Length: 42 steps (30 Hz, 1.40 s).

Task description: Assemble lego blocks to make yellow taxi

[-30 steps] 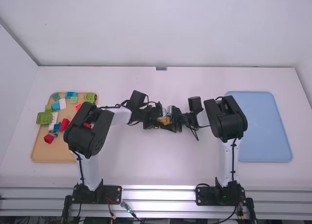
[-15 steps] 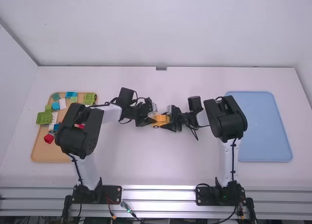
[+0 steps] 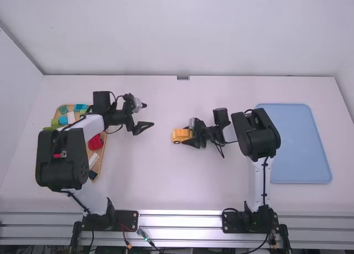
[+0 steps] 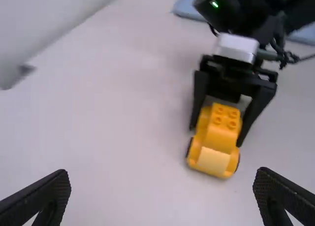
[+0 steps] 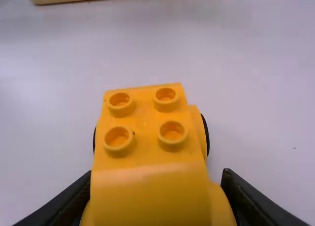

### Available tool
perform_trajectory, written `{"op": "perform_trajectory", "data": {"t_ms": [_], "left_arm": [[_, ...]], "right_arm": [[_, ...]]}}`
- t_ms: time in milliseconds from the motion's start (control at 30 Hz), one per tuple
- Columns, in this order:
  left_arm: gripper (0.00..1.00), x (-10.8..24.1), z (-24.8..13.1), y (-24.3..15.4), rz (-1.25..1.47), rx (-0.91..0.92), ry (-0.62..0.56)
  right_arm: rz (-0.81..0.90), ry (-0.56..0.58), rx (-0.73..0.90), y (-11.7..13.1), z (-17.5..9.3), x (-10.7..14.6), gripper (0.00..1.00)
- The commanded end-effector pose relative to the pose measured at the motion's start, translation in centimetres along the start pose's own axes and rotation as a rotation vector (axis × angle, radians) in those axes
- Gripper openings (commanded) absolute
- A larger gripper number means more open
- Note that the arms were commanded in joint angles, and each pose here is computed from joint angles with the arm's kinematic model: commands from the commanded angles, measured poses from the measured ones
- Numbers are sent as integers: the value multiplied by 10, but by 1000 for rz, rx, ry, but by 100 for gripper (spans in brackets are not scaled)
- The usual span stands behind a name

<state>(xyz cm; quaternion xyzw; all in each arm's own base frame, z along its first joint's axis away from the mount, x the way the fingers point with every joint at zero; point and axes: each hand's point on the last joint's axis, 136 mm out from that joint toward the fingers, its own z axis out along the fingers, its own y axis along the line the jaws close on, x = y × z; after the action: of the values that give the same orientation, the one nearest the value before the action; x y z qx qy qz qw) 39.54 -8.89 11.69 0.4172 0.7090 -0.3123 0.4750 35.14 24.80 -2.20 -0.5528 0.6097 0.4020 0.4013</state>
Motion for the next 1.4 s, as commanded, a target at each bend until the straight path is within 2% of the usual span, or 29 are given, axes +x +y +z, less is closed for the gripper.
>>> {"op": "perform_trajectory", "data": {"t_ms": [0, 133, 167, 233, 300, 333, 400, 500, 567, 700, 767, 867, 1067, 1133, 1167, 1267, 1300, 1367], "left_arm": [[99, -8, -15, 1, -141, -1, -52], [99, 10, -14, 17, -204, -110, 36], [99, 21, -12, 27, -237, -188, 93], [99, 31, -11, 37, -277, -266, 137], [99, 50, -13, 57, -359, -453, 212], [99, 54, -15, 62, -376, -500, 228], [99, 63, -20, 74, -411, -630, 263], [99, 64, -24, 83, -410, -726, 263], [99, 59, -25, 88, -396, -760, 239], [99, 49, -26, 95, -405, -786, 180], [99, 45, -28, 98, -402, -796, 159], [99, 40, -27, 99, -387, -799, 143], [99, 39, -26, 99, -383, -798, 139], [99, 42, -25, 97, -398, -792, 152], [99, 43, -25, 97, -406, -791, 153], [99, 52, -29, 97, -526, -834, 147], [99, 59, -34, 99, -591, -878, 149], [99, 67, -39, 99, -629, -916, 170]], "right_arm": [[60, 17, 59, -24, -5, -3, 55], [64, -12, 137, -50, -30, -28, 53], [89, -17, 205, -65, -49, -41, 52], [130, -10, 275, -78, -68, -48, 52], [232, 48, 466, -105, -117, -50, 52], [263, 78, 525, -111, -133, -46, 52], [356, 187, 707, -122, -184, -31, 52], [499, 321, 908, -116, -255, -9, 52], [674, 362, 1072, -106, -306, 10, 50], [944, 393, 1314, -79, -378, 50, 50], [1036, 375, 1382, -64, -399, 70, 50], [1104, 326, 1455, -48, -419, 93, 53], [1082, 282, 1534, -36, -431, 112, 58], [1061, 270, 1570, -34, -435, 117, 74], [1058, 268, 1573, -33, -435, 117, 75], [1070, 269, 1575, -28, -434, 122, 87], [1089, 277, 1568, -24, -432, 125, 99], [1115, 285, 1555, -20, -429, 128, 99]]}}
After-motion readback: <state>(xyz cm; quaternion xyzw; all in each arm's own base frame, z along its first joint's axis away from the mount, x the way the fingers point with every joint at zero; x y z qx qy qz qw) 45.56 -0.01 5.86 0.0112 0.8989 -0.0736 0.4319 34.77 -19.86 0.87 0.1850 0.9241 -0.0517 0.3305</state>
